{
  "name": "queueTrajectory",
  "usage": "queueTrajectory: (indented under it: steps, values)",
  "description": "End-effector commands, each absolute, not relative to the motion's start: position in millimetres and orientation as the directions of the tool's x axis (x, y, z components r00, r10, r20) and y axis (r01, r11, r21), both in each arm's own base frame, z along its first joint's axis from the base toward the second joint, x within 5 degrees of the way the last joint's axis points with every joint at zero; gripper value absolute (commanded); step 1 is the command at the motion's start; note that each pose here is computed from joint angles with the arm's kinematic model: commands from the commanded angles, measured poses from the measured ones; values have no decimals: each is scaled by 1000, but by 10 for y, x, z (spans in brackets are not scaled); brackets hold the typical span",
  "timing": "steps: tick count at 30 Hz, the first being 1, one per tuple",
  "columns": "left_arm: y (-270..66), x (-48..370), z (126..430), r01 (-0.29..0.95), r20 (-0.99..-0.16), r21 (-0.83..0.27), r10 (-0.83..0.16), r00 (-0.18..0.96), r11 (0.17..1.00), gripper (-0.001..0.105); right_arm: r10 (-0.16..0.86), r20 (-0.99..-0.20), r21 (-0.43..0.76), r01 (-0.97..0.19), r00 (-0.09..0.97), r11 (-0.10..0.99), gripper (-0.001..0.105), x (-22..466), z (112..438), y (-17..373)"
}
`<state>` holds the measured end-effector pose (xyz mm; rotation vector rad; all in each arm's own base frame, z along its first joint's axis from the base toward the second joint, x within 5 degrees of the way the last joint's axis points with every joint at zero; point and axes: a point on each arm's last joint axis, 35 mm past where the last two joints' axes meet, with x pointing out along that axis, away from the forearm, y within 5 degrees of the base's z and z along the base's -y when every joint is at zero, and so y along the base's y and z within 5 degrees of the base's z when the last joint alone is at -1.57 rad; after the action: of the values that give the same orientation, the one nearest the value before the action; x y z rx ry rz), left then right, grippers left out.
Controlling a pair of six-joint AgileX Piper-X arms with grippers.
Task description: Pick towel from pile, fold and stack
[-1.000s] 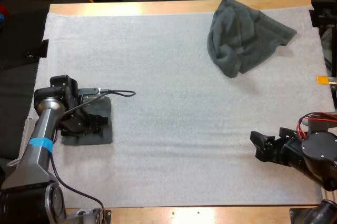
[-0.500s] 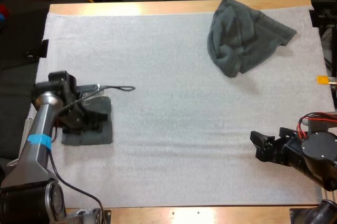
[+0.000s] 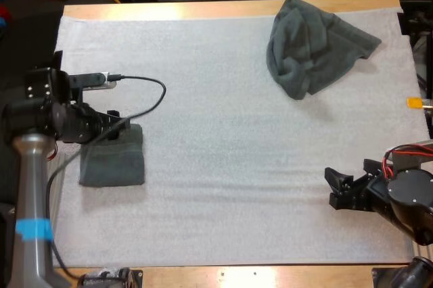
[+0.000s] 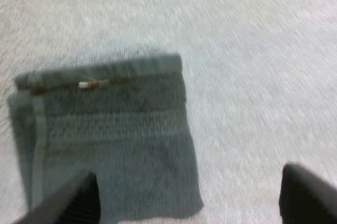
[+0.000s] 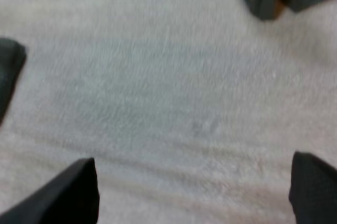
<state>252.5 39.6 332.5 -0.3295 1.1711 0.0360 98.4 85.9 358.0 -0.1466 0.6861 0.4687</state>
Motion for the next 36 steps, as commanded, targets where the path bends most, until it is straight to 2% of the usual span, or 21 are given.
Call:
queueTrajectory:
  steps: [1, 6, 12, 20, 31, 33, 36]
  values:
    - [382, 2461, 3416, -191, -895, -242, -142, 423, 951, 69, 353, -628, -2, -455, 694, 890, 72, 997, 3614, 856]
    - [334, 2204, 3681, -169, -845, -244, -124, 519, 955, 69, 287, -627, -93, -436, 724, 895, 72, 1037, 3597, 861]
    - [271, 1892, 3937, -152, -779, -253, -108, 618, 956, 69, 247, -627, -129, -411, 739, 902, 72, 1065, 3584, 869]
    - [220, 1652, 4085, -126, -730, -254, -105, 676, 959, 69, 146, -628, -210, -347, 764, 914, 72, 1174, 3581, 725]
    - [-26, 1489, 4149, 37, -708, -245, -205, 676, 969, 69, 50, -664, -170, -216, 746, 962, 72, 1366, 3568, 256]
    - [-57, 1453, 4165, 55, -705, -217, -196, 682, 975, 69, 35, -667, -158, -187, 744, 970, 72, 1377, 3566, 182]
    - [-67, 1377, 4193, 42, -700, -140, -128, 702, 989, 69, 18, -676, -137, -151, 737, 979, 72, 1361, 3561, 86]
